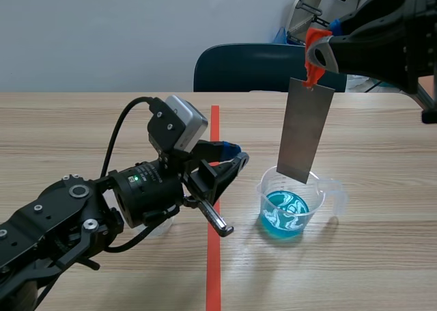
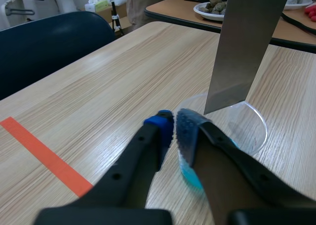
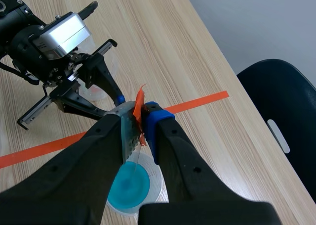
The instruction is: Do the redox reaction experiment
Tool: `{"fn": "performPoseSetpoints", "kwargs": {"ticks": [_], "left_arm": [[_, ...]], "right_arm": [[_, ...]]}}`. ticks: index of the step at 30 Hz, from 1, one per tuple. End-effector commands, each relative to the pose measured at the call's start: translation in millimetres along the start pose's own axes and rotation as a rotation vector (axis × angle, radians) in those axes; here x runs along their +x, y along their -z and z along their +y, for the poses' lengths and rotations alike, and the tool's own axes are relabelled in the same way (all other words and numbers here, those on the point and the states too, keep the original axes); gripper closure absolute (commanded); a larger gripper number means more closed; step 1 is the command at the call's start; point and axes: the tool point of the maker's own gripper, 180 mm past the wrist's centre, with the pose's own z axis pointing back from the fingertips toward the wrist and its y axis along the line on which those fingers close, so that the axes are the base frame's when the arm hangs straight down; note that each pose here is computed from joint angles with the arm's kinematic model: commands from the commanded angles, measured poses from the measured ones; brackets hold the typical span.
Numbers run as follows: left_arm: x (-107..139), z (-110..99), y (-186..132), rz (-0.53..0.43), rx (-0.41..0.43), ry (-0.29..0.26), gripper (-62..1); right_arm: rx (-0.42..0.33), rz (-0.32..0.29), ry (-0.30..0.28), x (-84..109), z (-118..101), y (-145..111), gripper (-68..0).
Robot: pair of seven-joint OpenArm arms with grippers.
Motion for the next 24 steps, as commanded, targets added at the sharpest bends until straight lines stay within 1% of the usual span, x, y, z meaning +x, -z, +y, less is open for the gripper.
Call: {"fn": "performPoseSetpoints", "kwargs": {"ticks": [1, 3, 4, 5, 8, 9, 10, 17, 22, 24], "left_arm": [[11, 0, 1, -0.037, 0.0, -0.002, -19.4], [9, 1, 0, -0.031, 0.0, 0.001, -25.6], [8, 1, -1, -0.028, 0.001, 0.002, -29.8], [7, 1, -2, -0.026, 0.001, 0.002, -35.1], [2, -1, -6, -0.015, 0.002, -0.009, -55.4], [0, -3, -7, -0.01, 0.002, -0.012, -60.6], [0, -4, -10, -0.016, 0.001, -0.014, -62.3], [-4, -10, -32, -0.063, -0.007, -0.025, -62.3], [-10, -12, -48, -0.049, -0.016, -0.017, -62.3], [-9, -10, -55, -0.056, -0.012, -0.013, -62.3]], "right_arm": [[0.011, -0.025, -0.024, 9.5, 1, -1, -0.6], [0.011, -0.025, -0.024, 9.5, 1, -1, -0.6], [0.011, -0.025, -0.024, 9.5, 1, -1, -0.6], [0.011, -0.025, -0.024, 9.5, 1, -1, -0.6], [0.011, -0.025, -0.024, 9.5, 1, -1, -0.6], [0.011, -0.025, -0.024, 9.6, 1, -1, -0.6], [0.011, -0.025, -0.024, 9.6, 1, -1, -0.6], [0.011, -0.025, -0.024, 9.5, 1, -1, -0.6], [0.011, -0.025, -0.024, 9.5, 1, -1, -0.6], [0.01, -0.025, -0.025, 9.5, 1, -1, -0.6]]}}
